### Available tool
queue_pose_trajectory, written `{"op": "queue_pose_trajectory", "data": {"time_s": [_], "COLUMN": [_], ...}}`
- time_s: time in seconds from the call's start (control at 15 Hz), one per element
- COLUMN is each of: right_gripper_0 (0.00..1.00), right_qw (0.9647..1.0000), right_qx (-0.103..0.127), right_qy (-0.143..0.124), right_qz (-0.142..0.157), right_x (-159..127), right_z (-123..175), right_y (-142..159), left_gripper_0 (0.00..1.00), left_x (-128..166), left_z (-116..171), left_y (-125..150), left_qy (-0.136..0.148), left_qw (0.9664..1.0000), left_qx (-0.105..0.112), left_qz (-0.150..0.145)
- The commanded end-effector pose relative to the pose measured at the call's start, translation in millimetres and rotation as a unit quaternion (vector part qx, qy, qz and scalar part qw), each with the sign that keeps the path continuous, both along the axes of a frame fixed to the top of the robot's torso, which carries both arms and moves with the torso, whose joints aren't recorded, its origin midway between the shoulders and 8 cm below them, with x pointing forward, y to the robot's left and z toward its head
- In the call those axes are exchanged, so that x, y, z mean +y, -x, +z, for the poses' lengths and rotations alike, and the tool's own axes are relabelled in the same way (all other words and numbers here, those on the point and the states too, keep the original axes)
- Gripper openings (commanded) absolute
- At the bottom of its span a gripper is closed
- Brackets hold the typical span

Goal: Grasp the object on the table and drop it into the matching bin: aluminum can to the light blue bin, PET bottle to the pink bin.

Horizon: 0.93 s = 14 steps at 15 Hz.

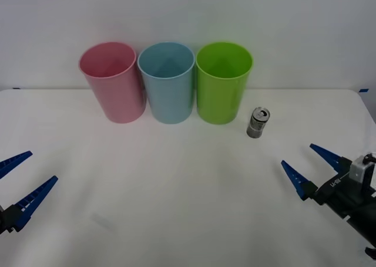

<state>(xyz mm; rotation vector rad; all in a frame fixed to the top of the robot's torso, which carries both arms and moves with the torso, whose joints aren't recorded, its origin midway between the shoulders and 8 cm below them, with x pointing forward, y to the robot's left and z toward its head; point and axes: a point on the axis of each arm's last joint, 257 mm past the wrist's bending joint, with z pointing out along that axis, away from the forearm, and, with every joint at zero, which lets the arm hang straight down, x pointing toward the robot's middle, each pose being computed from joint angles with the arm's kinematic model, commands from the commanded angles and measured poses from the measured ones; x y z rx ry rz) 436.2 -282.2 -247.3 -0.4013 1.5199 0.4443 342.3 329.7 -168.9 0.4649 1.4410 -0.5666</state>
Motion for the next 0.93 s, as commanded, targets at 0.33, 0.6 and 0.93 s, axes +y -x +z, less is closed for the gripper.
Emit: {"op": "queue_pose_trajectory", "data": {"time_s": [0.33, 0.6, 0.93], "right_gripper_0": [1.0, 1.0, 1.0], "right_qw": [0.9997, 0.9992, 0.9983], "right_qx": [0.015, 0.024, 0.023], "right_qy": [0.011, 0.011, 0.014], "right_qz": [-0.018, -0.031, -0.052], "right_x": [16, 30, 49], "right_z": [-23, -33, -31], "right_y": [-44, -72, -98], "left_gripper_0": [1.0, 1.0, 1.0], "left_x": [0, 0, 0], "left_z": [0, 0, 0], "left_y": [0, 0, 0], "left_qy": [0.0, 0.0, 0.0], "left_qw": [1.0, 1.0, 1.0], "left_qx": [0.0, 0.0, 0.0], "left_qz": [0.0, 0.0, 0.0]}}
